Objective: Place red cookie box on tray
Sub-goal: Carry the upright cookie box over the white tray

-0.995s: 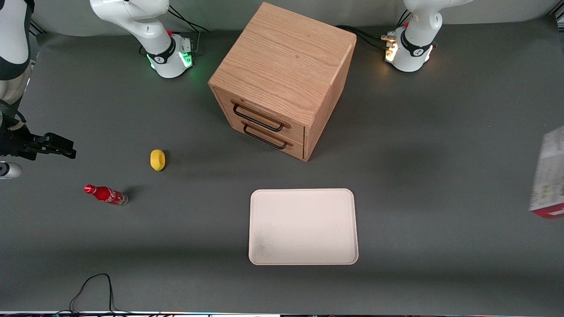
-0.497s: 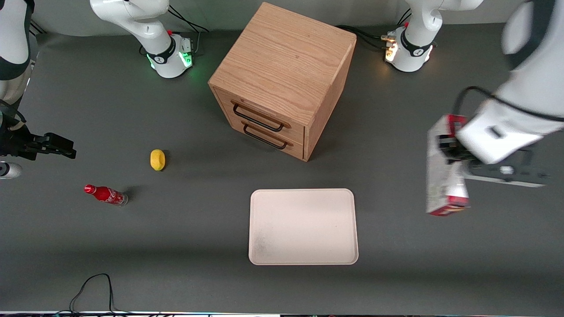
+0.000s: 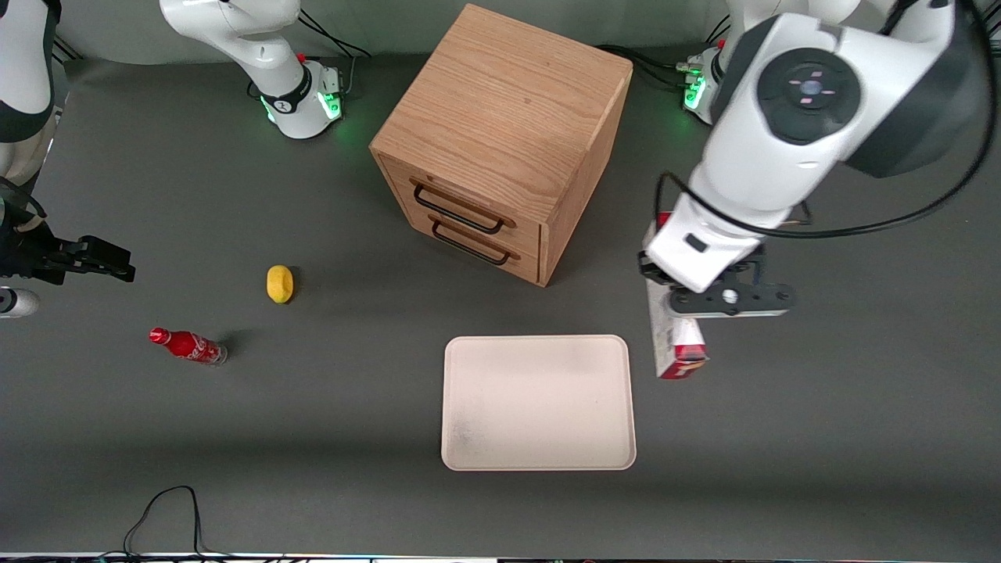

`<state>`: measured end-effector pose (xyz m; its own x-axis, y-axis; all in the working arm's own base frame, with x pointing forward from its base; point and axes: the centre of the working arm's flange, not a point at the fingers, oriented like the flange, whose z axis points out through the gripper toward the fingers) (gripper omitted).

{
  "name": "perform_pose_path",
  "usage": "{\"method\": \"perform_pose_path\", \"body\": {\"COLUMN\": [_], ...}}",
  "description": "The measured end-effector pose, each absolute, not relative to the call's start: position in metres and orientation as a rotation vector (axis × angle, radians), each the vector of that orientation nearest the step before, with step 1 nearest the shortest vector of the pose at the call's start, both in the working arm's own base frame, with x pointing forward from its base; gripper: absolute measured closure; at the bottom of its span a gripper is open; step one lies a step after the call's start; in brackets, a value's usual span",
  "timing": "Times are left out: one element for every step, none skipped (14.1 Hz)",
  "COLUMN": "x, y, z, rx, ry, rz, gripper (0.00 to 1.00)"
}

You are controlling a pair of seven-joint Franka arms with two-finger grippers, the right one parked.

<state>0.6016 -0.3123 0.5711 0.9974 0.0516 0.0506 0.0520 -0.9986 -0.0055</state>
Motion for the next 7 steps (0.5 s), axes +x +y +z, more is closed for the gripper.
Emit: {"method": "perform_pose_path", "body": {"x": [0.6, 0.6, 0.603, 0.607, 0.612, 0.619, 0.626], "y": [-0.321, -0.326, -0.328, -0.329, -0.33, -0.332, -0.335], "z": [0.565, 0.558, 0.551, 0.542, 0.531, 0.516, 0.497], "rx": [-3.13, -3.127, -3.126, -3.123, -3.12, -3.119, -3.122], "ry": [-0.088, -0.095, -0.103, -0.109, -0.114, -0.117, -0.117], "rz": [-0.071, -0.062, -0.059, -0.053, -0.048, -0.047, -0.055], "gripper": [0.97, 0.97, 0.97, 0.97, 0.97, 0.97, 0.97]}}
